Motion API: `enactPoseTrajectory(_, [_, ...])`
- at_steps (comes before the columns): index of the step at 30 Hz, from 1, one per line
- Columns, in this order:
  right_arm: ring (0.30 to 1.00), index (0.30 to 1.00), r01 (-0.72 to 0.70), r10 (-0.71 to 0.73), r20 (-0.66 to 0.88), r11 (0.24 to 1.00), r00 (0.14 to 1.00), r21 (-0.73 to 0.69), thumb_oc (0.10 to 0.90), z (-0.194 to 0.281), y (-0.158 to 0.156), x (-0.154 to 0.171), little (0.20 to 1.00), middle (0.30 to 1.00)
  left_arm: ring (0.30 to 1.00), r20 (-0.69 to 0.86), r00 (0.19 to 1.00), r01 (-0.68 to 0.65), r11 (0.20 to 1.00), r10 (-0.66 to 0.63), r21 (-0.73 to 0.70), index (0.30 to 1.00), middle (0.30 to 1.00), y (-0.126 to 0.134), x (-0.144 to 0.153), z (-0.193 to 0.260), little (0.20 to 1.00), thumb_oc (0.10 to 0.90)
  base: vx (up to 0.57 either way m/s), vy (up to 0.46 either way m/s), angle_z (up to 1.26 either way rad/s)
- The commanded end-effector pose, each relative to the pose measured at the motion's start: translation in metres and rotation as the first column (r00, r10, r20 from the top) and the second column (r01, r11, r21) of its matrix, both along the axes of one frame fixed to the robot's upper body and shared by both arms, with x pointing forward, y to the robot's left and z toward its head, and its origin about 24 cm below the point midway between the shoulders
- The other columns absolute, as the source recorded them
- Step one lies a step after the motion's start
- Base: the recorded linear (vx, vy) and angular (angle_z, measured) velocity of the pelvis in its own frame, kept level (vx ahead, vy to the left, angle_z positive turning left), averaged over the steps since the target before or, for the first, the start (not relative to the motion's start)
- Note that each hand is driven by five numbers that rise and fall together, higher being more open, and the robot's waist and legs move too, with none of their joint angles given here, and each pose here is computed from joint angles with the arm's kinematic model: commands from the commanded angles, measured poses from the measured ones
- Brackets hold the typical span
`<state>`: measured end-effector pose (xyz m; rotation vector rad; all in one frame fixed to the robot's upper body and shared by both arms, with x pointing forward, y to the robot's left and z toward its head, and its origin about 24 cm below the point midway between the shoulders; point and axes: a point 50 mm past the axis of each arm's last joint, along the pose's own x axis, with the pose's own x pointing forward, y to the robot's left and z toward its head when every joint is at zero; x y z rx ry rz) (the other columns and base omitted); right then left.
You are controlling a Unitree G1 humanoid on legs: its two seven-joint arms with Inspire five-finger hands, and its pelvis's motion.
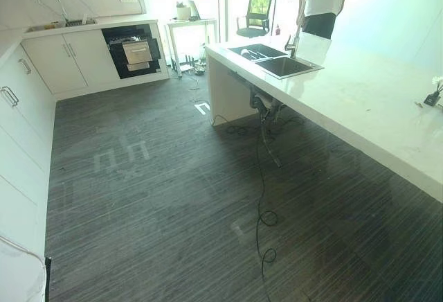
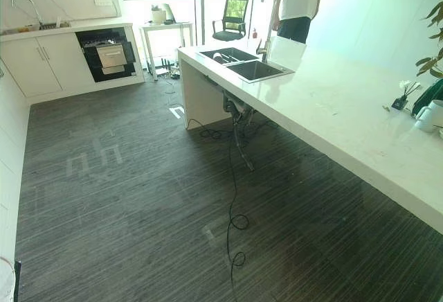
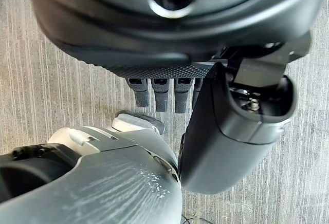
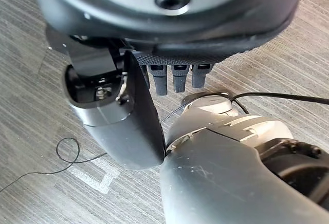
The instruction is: Place the dishes in the dishwasher.
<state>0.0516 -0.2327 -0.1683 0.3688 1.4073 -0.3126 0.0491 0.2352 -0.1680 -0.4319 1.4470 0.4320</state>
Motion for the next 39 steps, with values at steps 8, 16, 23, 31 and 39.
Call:
enactPoseTrajectory(8, [0.900, 0.900, -0.122, 0.124, -0.015, 0.988, 0.992, 0.098, 0.800, -0.005, 0.030, 0.001, 0.900, 0.900, 0.900, -0.032, 0.999, 0.005, 0.994, -0.008, -0.113, 0.900, 0.900, -0.039, -0.006, -0.007, 0.900, 0.800, 0.00, -0.001, 0.02])
enactPoseTrajectory(16, [0.900, 0.900, -0.134, 0.134, -0.001, 0.987, 0.991, 0.094, 0.800, -0.005, 0.030, 0.004, 0.900, 0.900, 0.900, -0.023, 1.000, -0.006, 0.996, 0.004, -0.092, 0.900, 0.900, -0.037, -0.002, -0.007, 0.900, 0.800, 0.01, -0.004, 0.08])
enactPoseTrajectory(23, [0.900, 0.900, -0.131, 0.131, 0.012, 0.988, 0.991, 0.086, 0.800, -0.005, 0.028, 0.003, 0.900, 0.900, 0.900, -0.019, 0.999, -0.035, 0.997, 0.033, -0.062, 0.900, 0.900, -0.033, -0.005, -0.007, 0.900, 0.800, 0.00, 0.000, 0.00])
enactPoseTrajectory(31, [0.900, 0.900, -0.141, 0.138, 0.034, 0.987, 0.990, 0.081, 0.800, -0.004, 0.028, 0.008, 0.900, 0.900, 0.900, 0.000, 0.998, -0.067, 0.997, 0.067, -0.043, 0.900, 0.900, -0.033, 0.001, -0.007, 0.900, 0.800, 0.00, 0.000, 0.00])
enactPoseTrajectory(39, [0.900, 0.900, -0.196, 0.193, 0.055, 0.979, 0.980, 0.052, 0.800, -0.004, 0.027, 0.010, 0.900, 0.900, 0.900, 0.008, 0.997, -0.076, 0.997, 0.076, -0.024, 0.900, 0.900, -0.031, 0.001, -0.007, 0.900, 0.800, 0.01, -0.009, 0.00])
